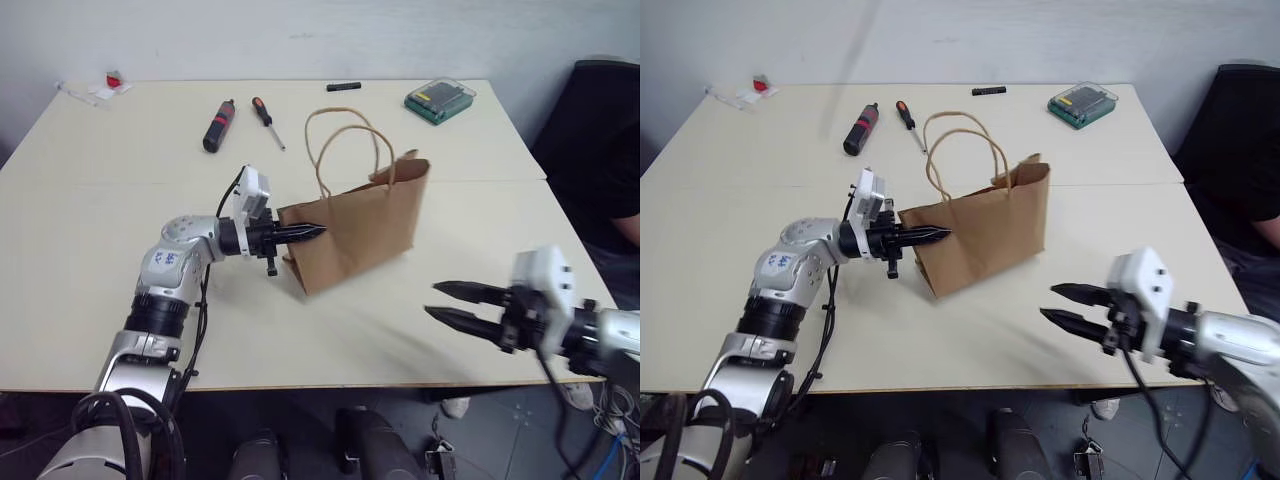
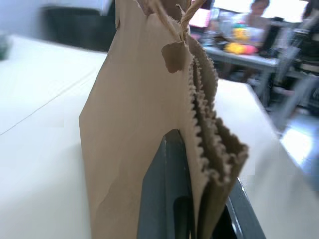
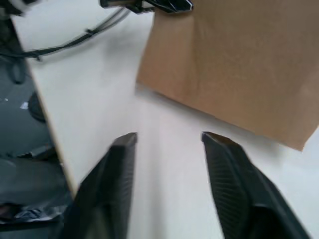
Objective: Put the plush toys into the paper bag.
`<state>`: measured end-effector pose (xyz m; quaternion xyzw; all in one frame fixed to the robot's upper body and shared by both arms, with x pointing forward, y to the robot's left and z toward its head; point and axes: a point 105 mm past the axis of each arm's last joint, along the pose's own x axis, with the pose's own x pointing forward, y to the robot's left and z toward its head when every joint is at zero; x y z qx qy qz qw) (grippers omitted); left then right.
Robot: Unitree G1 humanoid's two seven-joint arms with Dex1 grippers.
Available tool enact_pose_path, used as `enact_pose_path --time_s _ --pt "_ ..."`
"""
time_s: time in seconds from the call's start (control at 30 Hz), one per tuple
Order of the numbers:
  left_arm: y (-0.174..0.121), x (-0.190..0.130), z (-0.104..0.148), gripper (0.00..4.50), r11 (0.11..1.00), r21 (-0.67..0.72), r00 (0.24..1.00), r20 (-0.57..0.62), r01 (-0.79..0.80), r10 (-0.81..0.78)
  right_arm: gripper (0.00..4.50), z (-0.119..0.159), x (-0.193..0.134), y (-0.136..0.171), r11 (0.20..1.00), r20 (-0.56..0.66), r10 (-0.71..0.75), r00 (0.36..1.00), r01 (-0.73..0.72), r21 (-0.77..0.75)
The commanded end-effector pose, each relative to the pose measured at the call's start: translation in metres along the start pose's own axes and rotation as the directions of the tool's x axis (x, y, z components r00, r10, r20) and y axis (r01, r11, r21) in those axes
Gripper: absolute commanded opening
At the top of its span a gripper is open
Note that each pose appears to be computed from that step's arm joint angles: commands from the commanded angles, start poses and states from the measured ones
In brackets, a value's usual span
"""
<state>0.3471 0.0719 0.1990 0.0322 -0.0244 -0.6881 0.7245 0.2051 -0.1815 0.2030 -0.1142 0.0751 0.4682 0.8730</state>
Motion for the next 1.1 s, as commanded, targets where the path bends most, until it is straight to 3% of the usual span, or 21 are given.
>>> enact_pose_path --time_s 0.03,0.13,0.3,0.4,0.57,0.63,0.7,0.8,0.93,1.1 --pt "-0.006 0.018 0.001 0.00 0.983 0.093 0.986 -0.061 0.160 -0.155 3.43 0.018 -0.023 0.006 0.999 0.030 -0.047 0.998 0.047 -0.012" --pt "-0.004 0.024 -0.010 0.00 0.967 0.097 0.966 -0.126 0.237 -0.224 4.49 0.012 -0.033 0.007 0.993 -0.020 -0.116 0.993 0.116 -0.009" --pt "0.003 0.022 -0.022 0.00 0.961 0.035 0.939 -0.225 0.273 -0.259 4.49 0.005 -0.036 0.005 0.980 -0.017 -0.196 0.980 0.196 0.007" --pt "0.008 0.011 -0.016 0.62 0.973 0.028 0.949 -0.230 0.229 -0.216 4.50 0.003 -0.036 0.001 0.974 -0.021 -0.224 0.974 0.225 0.030" --pt "-0.007 -0.030 0.004 2.16 0.983 0.021 0.952 -0.256 0.182 -0.171 4.50 0.007 -0.042 0.003 0.984 -0.018 -0.169 0.985 0.170 0.060" --pt "-0.029 -0.069 0.023 2.81 0.994 -0.013 0.962 -0.249 0.112 -0.112 4.50 0.010 -0.046 -0.002 0.985 -0.010 -0.156 0.988 0.156 0.067" --pt "-0.049 -0.086 0.028 3.45 0.996 -0.032 0.957 -0.276 0.080 -0.086 4.50 0.009 -0.049 -0.004 0.987 -0.017 -0.148 0.989 0.148 0.069" --pt "-0.088 -0.146 0.030 4.46 0.990 -0.093 0.911 -0.408 -0.108 0.061 4.50 0.008 -0.052 -0.002 0.996 -0.077 -0.061 0.995 0.065 0.056" --pt "-0.120 -0.165 0.049 4.49 0.963 -0.185 0.914 -0.390 -0.196 0.111 4.50 0.020 -0.056 -0.019 0.998 -0.059 -0.055 0.997 0.057 0.027" --pt "-0.113 -0.162 0.054 4.49 0.958 -0.032 0.892 -0.375 -0.284 0.251 4.50 0.019 -0.058 -0.037 0.998 -0.090 -0.061 0.994 0.061 0.004"
